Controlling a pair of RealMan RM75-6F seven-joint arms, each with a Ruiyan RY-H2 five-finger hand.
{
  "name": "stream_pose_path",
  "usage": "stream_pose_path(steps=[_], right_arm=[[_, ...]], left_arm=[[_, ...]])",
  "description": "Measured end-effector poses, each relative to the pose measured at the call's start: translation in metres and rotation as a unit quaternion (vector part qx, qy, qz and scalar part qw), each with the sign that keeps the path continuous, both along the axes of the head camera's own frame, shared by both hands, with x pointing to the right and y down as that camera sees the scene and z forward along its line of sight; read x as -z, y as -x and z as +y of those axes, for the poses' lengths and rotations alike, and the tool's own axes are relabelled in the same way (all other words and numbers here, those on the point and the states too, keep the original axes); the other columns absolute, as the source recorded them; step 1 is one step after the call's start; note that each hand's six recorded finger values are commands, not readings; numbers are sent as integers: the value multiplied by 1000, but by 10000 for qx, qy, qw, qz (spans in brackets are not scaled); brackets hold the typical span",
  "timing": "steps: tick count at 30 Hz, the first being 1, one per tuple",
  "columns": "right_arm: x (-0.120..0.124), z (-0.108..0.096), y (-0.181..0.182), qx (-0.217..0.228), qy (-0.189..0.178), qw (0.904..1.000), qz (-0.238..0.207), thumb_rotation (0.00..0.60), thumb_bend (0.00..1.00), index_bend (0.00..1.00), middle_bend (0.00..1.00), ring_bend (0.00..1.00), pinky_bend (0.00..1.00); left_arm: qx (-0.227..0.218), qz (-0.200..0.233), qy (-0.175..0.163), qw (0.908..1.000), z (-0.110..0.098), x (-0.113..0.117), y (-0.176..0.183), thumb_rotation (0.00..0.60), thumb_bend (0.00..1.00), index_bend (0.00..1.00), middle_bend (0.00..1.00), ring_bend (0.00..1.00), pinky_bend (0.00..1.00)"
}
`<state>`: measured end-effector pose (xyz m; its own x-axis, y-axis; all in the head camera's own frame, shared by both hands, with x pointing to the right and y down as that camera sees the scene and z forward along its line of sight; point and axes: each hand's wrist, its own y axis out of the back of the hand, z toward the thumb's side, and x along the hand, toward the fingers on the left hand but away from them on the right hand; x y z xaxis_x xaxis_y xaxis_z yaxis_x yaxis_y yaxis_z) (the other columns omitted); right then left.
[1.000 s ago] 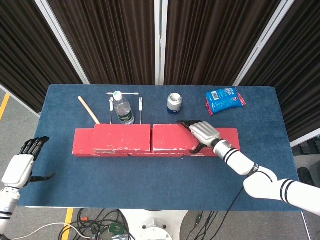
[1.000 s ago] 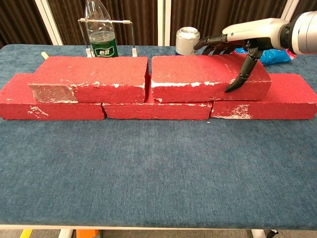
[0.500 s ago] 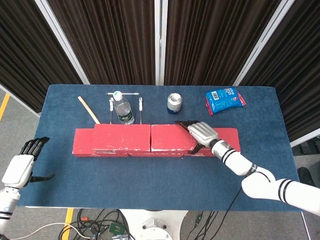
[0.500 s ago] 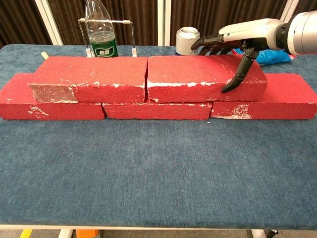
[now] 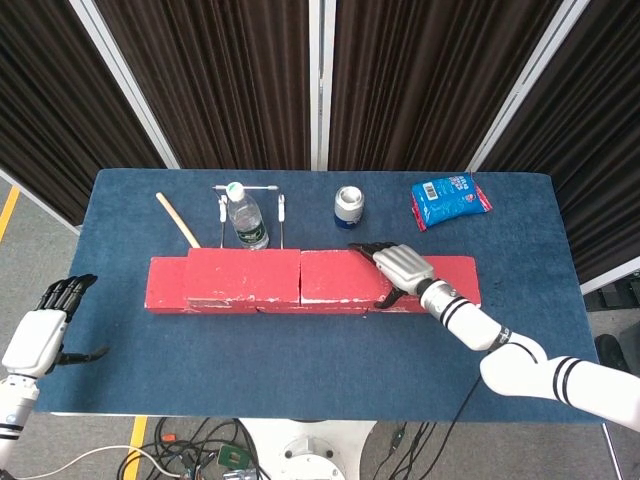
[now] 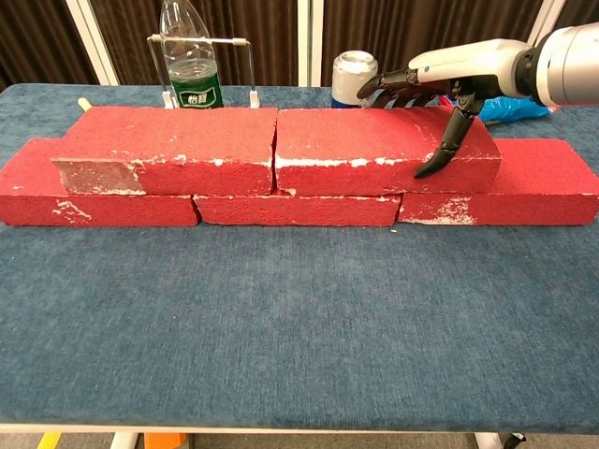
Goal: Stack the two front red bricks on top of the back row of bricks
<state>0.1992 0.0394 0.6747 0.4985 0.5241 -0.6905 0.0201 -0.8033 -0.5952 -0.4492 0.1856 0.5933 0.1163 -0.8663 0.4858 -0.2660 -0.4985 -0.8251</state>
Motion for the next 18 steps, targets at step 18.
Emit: stream_pose_path(steps=[18], right_arm=[[-2,1,0,-67,66,10000,-4,600,0,0,103,13,124]], left_arm=[[26,21,14,10000,0,0,1,600,0,53,44,0,26]])
